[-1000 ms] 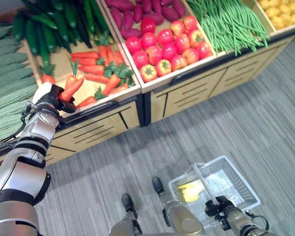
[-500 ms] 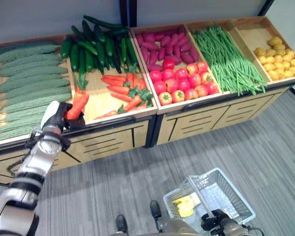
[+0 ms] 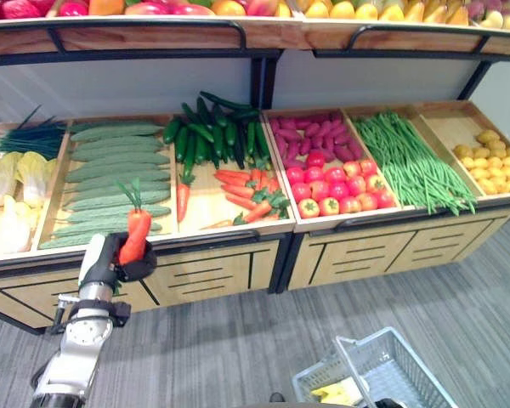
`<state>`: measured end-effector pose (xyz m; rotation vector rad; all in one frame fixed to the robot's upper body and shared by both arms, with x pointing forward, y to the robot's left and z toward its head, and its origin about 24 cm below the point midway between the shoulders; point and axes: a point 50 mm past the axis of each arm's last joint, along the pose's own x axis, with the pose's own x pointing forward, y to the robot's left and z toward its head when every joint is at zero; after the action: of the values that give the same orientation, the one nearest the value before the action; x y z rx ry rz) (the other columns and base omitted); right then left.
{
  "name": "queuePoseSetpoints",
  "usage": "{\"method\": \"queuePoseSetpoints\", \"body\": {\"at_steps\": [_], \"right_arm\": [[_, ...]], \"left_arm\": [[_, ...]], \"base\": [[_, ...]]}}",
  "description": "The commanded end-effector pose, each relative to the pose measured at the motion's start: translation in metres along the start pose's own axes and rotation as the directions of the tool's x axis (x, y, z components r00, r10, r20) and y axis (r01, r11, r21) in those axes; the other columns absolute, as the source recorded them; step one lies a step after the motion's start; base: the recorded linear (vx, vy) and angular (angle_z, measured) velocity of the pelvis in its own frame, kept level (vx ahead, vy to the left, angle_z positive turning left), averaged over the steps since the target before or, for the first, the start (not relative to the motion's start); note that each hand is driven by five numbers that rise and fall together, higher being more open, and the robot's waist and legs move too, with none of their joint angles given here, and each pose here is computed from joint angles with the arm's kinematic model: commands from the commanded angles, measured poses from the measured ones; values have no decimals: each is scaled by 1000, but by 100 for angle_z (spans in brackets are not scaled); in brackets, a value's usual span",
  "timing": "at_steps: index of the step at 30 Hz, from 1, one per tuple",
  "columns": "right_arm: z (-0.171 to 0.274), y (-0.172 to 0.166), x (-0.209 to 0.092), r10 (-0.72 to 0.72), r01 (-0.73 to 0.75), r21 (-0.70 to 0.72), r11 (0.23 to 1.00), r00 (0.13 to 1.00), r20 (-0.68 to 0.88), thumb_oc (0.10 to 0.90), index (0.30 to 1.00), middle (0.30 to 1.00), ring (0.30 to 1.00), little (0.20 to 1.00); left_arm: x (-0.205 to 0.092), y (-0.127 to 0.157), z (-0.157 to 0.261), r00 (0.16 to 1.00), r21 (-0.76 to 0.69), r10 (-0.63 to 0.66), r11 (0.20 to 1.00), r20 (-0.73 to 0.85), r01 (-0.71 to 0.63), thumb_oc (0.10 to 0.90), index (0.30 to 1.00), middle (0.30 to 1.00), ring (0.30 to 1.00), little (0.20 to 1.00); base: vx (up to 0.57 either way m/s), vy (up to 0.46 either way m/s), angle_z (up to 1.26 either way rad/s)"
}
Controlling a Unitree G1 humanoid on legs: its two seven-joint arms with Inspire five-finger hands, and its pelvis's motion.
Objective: Get the vegetables into the basket
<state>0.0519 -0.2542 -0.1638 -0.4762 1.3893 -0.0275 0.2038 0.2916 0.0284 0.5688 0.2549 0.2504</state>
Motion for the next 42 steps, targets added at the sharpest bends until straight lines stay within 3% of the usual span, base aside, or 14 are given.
{"method": "queuePoseSetpoints", "body": {"at_steps": [1, 8, 12, 18, 30, 42], "right_arm": [[7, -17, 1, -49, 49, -8, 999, 999, 17, 400, 300, 300, 300, 300], [1, -20, 1, -63, 63, 13, 998, 998, 3, 400, 300, 300, 300, 300], [2, -22, 1, -74, 74, 30, 997, 997, 8, 400, 300, 300, 300, 300], [1, -20, 1, -81, 81, 20, 997, 997, 7, 400, 300, 300, 300, 300], [2, -28, 0, -145, 141, 129, 981, 989, 18, 400, 300, 300, 300, 300], [15, -35, 0, -196, 184, 160, 970, 979, 61, 400, 300, 300, 300, 300]], "left_arm": [[6, 10, 48, 968, -143, 68, 989, 243, -34, 400, 300, 300, 300, 300], [-9, -24, 47, 962, -315, -108, 930, 253, 187, 400, 300, 300, 300, 300], [-10, -30, 56, 948, -373, -134, 896, 287, 239, 400, 300, 300, 300, 300], [-9, -23, 65, 942, -365, -99, 905, 320, 219, 400, 300, 300, 300, 300], [-4, -27, 80, 923, -363, -102, 899, 370, 245, 400, 300, 300, 300, 300], [1, -19, 100, 888, -338, -75, 907, 453, 249, 400, 300, 300, 300, 300]], "base": [[-14, 12, 7], [-36, 35, 9], [-44, 37, 2], [-11, 43, -4], [-17, 61, -19], [-63, -2, -95]]}}
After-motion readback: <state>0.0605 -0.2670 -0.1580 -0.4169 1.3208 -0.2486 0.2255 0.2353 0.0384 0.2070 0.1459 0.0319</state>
